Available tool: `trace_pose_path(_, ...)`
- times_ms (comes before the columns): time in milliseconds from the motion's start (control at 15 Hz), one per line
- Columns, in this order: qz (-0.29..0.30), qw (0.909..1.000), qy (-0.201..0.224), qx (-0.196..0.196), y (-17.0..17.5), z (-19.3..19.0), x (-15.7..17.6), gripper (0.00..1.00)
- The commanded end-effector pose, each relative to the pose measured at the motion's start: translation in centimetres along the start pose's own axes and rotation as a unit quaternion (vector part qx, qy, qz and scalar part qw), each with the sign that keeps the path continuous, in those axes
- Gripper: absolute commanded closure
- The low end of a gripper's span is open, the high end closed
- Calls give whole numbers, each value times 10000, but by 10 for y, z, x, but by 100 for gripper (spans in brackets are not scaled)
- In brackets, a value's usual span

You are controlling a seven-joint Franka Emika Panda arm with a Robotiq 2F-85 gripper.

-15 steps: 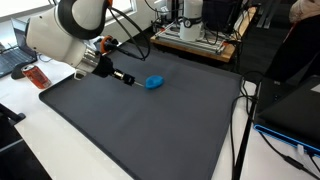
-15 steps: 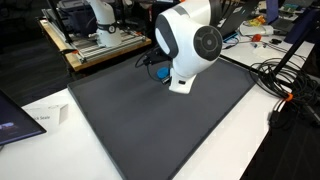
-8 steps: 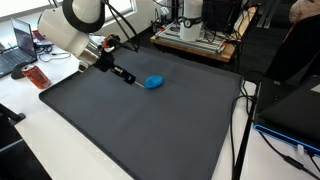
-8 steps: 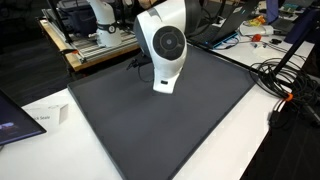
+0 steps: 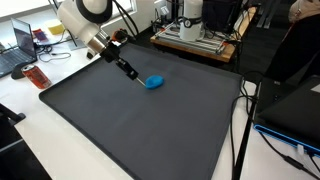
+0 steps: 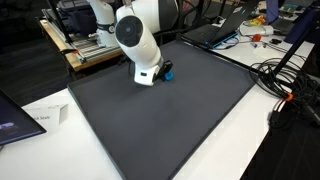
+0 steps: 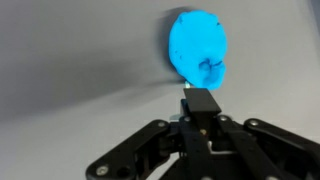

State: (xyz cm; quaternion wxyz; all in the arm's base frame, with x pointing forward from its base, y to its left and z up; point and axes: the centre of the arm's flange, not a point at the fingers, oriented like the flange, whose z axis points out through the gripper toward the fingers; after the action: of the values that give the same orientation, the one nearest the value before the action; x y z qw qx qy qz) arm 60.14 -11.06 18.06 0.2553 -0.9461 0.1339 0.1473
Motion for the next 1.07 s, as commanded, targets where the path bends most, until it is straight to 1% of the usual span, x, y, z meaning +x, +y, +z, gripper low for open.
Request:
trace_pose_path(0,39,9989,415,212,13,15,-62,97)
trace_pose_path(333,218,9940,1023,335,22,21,-95,97)
trace_pose_path(600,541,9864,1493,423,29,27,-116,97)
trace_pose_path(800,1012,9774,1822,356,28,32,-128,97)
trace_pose_path(1000,1379,9664,2157,237,19,35,-139,97)
